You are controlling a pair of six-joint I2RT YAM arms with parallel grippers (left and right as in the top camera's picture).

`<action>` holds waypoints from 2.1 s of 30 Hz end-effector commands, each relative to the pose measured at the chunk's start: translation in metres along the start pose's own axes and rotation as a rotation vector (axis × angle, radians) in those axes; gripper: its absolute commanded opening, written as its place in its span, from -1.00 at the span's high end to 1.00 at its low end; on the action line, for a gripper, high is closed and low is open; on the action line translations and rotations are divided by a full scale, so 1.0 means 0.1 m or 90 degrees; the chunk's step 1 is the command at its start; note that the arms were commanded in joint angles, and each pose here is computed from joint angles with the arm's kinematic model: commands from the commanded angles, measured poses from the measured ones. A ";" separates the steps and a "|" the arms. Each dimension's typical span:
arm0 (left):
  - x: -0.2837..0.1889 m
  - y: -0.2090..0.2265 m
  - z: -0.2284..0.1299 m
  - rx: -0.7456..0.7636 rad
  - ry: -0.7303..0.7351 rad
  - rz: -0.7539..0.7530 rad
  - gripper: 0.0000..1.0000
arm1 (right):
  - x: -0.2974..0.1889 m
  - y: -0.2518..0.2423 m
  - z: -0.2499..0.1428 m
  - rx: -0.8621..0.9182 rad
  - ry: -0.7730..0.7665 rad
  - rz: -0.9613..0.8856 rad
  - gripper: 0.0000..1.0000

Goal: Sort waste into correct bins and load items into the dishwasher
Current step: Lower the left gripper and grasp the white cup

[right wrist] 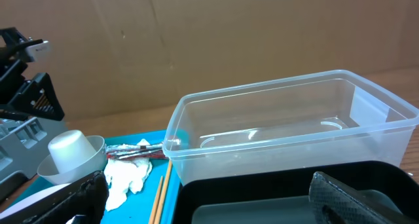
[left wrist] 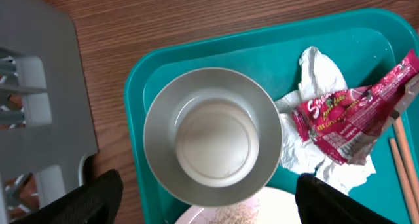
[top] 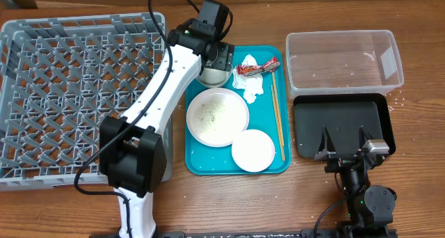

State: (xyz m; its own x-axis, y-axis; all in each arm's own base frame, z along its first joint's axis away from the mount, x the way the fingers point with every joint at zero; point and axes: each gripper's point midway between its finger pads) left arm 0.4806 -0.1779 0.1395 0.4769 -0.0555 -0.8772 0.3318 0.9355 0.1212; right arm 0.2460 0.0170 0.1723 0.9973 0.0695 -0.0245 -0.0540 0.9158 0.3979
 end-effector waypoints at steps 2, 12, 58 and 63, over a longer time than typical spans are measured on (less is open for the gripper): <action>0.29 -0.11 -0.10 -0.001 0.028 -0.014 -0.74 | 0.00 -0.01 -0.02 -0.002 -0.003 -0.001 -1.00; 0.36 -0.15 -0.07 -0.002 0.021 -0.025 -0.80 | 0.00 -0.01 -0.02 -0.002 -0.003 -0.001 -1.00; 0.69 -0.11 -0.22 -0.018 0.044 -0.009 -0.38 | 0.00 -0.01 -0.02 -0.002 -0.003 -0.001 -1.00; 0.69 -0.07 -0.23 -0.018 0.045 0.006 -0.30 | 0.00 -0.01 -0.02 -0.002 -0.003 -0.001 -1.00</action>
State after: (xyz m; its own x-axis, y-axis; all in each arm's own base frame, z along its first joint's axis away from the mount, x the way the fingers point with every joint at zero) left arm 0.4936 -0.1865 0.0751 0.4269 -0.0560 -0.9026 0.3209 0.9425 0.0933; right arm 0.2460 0.0169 0.1724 0.9973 0.0691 -0.0242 -0.0538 0.9157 0.3983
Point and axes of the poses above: each gripper's point midway between its finger pads, its own x axis out along the fingers, its own y axis along the line the jaws close on, z = x × y, and after that the axes turned 12 degrees about x, right-handed
